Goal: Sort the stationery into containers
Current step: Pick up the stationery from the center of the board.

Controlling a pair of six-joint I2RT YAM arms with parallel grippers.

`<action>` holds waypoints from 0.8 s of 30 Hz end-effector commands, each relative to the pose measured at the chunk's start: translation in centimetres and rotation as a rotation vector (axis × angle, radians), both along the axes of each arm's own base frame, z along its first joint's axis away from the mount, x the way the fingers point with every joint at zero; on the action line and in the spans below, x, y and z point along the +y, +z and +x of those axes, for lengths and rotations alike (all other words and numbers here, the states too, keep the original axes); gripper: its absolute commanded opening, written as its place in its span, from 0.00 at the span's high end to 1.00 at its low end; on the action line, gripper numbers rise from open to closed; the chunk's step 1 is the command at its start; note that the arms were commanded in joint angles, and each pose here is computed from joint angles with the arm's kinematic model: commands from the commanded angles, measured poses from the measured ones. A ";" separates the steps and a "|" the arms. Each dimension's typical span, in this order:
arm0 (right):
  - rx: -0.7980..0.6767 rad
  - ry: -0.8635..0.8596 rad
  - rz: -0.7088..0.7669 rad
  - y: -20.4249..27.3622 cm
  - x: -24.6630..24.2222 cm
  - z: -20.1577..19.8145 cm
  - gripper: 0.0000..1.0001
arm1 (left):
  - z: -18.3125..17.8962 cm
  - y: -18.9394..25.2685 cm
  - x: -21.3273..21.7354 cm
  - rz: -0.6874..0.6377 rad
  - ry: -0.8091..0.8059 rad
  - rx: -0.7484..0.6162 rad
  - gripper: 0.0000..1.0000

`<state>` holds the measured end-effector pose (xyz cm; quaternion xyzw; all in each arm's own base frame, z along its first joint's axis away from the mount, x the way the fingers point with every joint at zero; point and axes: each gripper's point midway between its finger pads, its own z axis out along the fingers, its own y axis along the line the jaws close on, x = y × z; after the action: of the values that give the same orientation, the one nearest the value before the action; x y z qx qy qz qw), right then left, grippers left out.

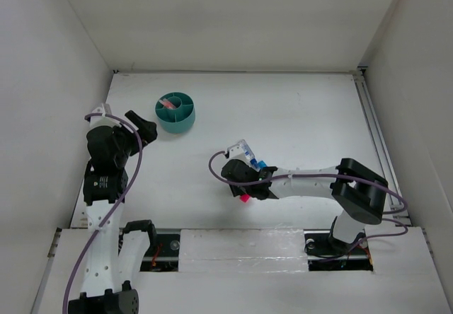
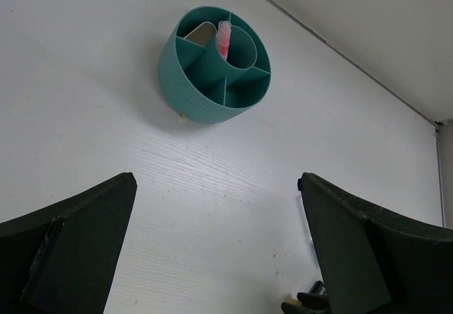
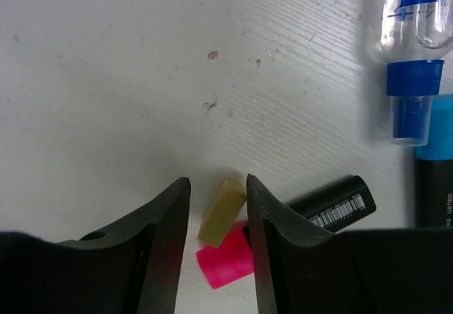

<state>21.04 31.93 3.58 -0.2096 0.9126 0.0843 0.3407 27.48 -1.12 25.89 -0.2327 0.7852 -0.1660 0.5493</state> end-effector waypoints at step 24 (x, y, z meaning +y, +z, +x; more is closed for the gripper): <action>0.012 -0.064 0.031 0.1 -1.1 -0.4 0.55 | -0.1 1.6 -1.0 0.008 -0.066 -0.068 0.00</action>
<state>20.32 30.76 2.72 -0.1914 0.9212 0.0799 0.3292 27.28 -1.81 26.42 -0.2158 0.7835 -0.1812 0.5538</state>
